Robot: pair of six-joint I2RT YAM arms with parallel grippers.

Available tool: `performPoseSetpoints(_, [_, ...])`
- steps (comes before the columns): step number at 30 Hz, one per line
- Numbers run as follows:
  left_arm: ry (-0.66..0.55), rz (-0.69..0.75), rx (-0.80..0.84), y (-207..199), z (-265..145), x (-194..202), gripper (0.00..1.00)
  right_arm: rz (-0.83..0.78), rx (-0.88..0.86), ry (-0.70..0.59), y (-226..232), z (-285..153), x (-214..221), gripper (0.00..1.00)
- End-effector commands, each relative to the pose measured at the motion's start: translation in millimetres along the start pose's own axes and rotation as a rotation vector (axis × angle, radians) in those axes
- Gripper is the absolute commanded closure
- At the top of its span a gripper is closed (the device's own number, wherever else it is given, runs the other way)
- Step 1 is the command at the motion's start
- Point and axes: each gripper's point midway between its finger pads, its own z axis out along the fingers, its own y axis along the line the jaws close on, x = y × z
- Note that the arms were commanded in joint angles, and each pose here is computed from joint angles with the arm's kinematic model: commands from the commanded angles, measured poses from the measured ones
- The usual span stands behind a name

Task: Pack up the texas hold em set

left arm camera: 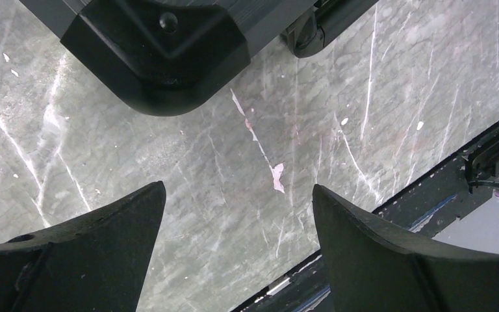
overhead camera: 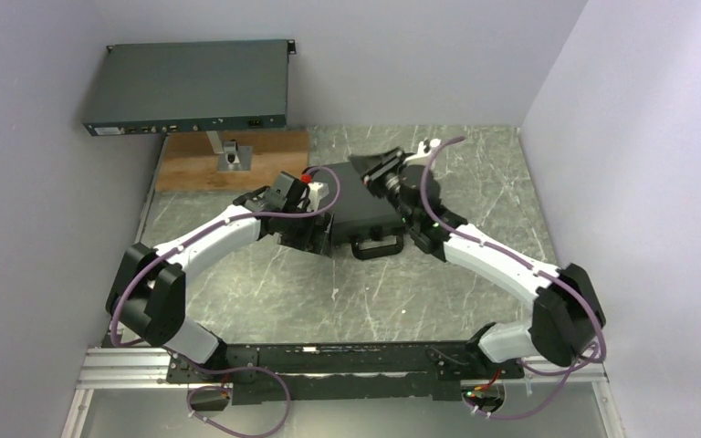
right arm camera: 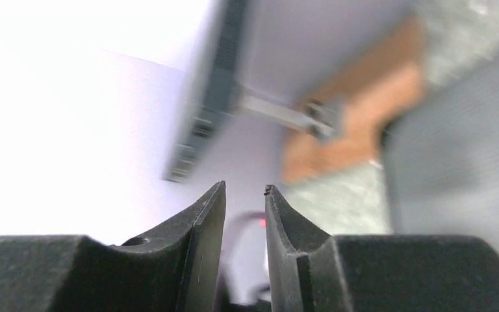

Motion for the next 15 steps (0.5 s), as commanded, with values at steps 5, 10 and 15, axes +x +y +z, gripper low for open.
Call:
performPoseSetpoints(5, [-0.073,0.004,0.047,-12,-11,-12,0.11,0.081,-0.228,-0.139,85,-23,-52,0.67])
performPoseSetpoints(10, [-0.077,0.007,0.042,-11,-14,-10,0.11,0.021,-0.089,-0.153,57,-32,-56,0.65])
performPoseSetpoints(15, [-0.102,0.026,0.062,-16,-23,-10,0.10,-0.067,0.045,-0.166,25,-51,-68,0.56])
